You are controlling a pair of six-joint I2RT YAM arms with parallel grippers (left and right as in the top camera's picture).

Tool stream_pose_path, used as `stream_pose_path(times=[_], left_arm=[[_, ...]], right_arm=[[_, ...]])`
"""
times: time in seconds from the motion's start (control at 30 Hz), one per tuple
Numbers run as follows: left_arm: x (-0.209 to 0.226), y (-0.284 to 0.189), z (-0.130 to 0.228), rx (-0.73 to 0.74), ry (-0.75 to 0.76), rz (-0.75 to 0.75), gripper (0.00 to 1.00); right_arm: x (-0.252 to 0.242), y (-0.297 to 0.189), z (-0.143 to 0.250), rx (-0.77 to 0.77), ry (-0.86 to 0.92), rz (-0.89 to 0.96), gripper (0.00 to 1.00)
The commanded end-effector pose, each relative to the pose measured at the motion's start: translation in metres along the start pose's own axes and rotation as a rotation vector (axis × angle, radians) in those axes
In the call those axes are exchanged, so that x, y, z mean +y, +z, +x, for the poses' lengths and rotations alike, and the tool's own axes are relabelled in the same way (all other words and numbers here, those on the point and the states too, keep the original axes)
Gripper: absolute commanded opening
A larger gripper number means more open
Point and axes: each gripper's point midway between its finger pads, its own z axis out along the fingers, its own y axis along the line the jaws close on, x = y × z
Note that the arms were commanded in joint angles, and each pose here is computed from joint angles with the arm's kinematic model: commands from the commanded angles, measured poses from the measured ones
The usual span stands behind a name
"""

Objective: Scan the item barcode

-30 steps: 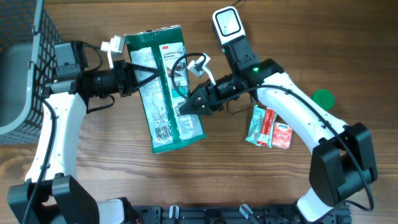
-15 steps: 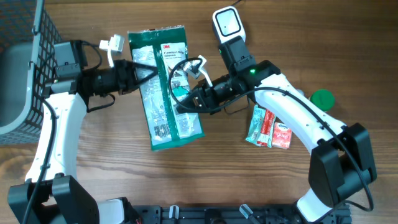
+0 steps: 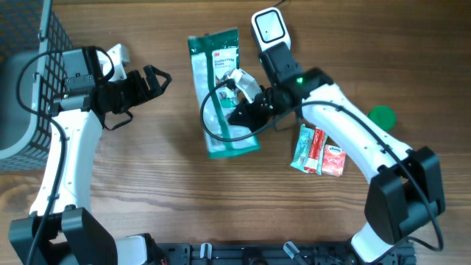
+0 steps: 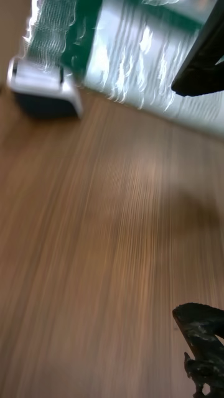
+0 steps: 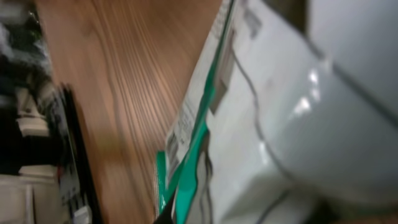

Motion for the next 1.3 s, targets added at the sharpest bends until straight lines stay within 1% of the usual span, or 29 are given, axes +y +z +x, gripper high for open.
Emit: stream_pose_path(times=[0.0,0.13,0.23,0.37,0.47,0.57,0.63,0.83,0.97,1.07,1.17,1.27], left_arm=[[0.037,-0.003,-0.007,-0.05,0.005,-0.205,1.0],[0.037,-0.003,-0.007,-0.05,0.005,-0.205,1.0],[0.037,-0.003,-0.007,-0.05,0.005,-0.205,1.0],[0.037,-0.003,-0.007,-0.05,0.005,-0.205,1.0],[0.037,-0.003,-0.007,-0.05,0.005,-0.205,1.0],[0.037,-0.003,-0.007,-0.05,0.005,-0.205,1.0],[0.037,-0.003,-0.007,-0.05,0.005,-0.205,1.0],[0.037,-0.003,-0.007,-0.05,0.005,-0.205,1.0],[0.037,-0.003,-0.007,-0.05,0.005,-0.205,1.0],[0.037,-0.003,-0.007,-0.05,0.005,-0.205,1.0],[0.037,-0.003,-0.007,-0.05,0.005,-0.205,1.0],[0.037,-0.003,-0.007,-0.05,0.005,-0.205,1.0]], right_arm=[[0.0,-0.056,-0.051,-0.033,-0.283,0.196,0.04],[0.008,-0.103,-0.081,-0.028,-0.419,0.365,0.04],[0.007,-0.129,-0.092,-0.003,-0.506,0.499,0.04],[0.002,-0.163,-0.106,-0.002,-0.534,0.658,0.04],[0.006,-0.181,-0.12,-0.05,-0.557,0.707,0.04],[-0.004,-0.189,-0.128,-0.048,-0.58,0.784,0.04],[-0.016,-0.187,-0.129,-0.01,-0.596,0.832,0.04],[-0.069,-0.162,-0.132,0.142,-0.638,0.949,0.04],[-0.105,-0.142,-0.142,0.188,-0.635,1.035,0.04],[-0.136,-0.122,-0.145,0.254,-0.659,1.098,0.04],[-0.16,-0.111,-0.146,0.316,-0.677,1.164,0.04],[-0.183,-0.103,-0.152,0.34,-0.679,1.246,0.04]])
